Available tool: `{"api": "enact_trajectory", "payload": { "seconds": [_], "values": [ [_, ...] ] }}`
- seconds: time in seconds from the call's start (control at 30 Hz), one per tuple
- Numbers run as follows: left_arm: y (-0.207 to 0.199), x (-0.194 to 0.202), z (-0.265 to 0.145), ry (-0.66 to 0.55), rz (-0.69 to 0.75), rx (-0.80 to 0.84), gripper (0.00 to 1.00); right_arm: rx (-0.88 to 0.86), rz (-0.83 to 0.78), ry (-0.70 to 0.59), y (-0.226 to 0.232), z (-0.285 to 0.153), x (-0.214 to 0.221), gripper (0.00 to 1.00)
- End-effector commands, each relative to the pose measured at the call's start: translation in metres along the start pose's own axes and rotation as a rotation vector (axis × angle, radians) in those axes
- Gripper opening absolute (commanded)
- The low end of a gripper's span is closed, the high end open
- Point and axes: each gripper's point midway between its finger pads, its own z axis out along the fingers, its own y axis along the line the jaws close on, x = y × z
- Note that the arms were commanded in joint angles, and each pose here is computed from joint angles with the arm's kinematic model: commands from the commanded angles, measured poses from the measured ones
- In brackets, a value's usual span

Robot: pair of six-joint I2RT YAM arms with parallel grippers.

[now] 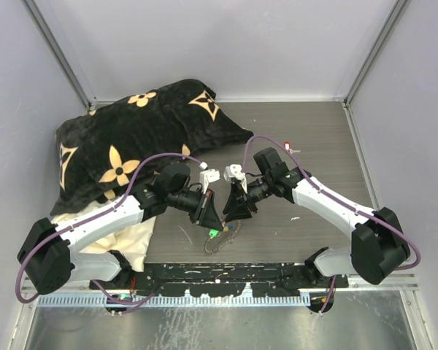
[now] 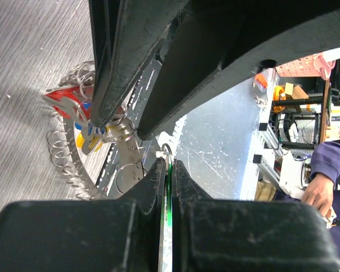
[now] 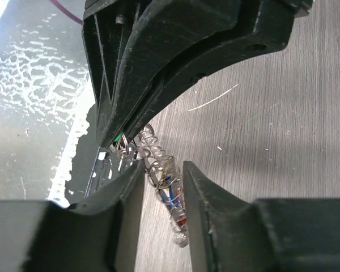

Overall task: Remove the keys from the keyring
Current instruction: Pick up the key from the keyring.

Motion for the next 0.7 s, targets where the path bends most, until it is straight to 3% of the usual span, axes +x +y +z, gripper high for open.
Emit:
{"api": "enact_trajectory", "payload": {
  "seconds": [0.0,0.37,0.67],
  "values": [
    [-0.026,-0.019,-0.008,-0.033,0.092,0.090,0.00,0.056,-0.017,-0.007,-0.010,-0.002,-0.011,0.34],
    [-0.019,-0.015,-0.018,-0.034,0.082,0.073,0.00,0.057,-0.007,-0.027,-0.010,-0.007,-0.018,0.04],
    [-0.020,-0.017,-0.022,-0.037,0.083,0.071,0.00,-0.013,-0.030,-0.050,0.004,-0.006,-0.021,0.06]
  ]
}}
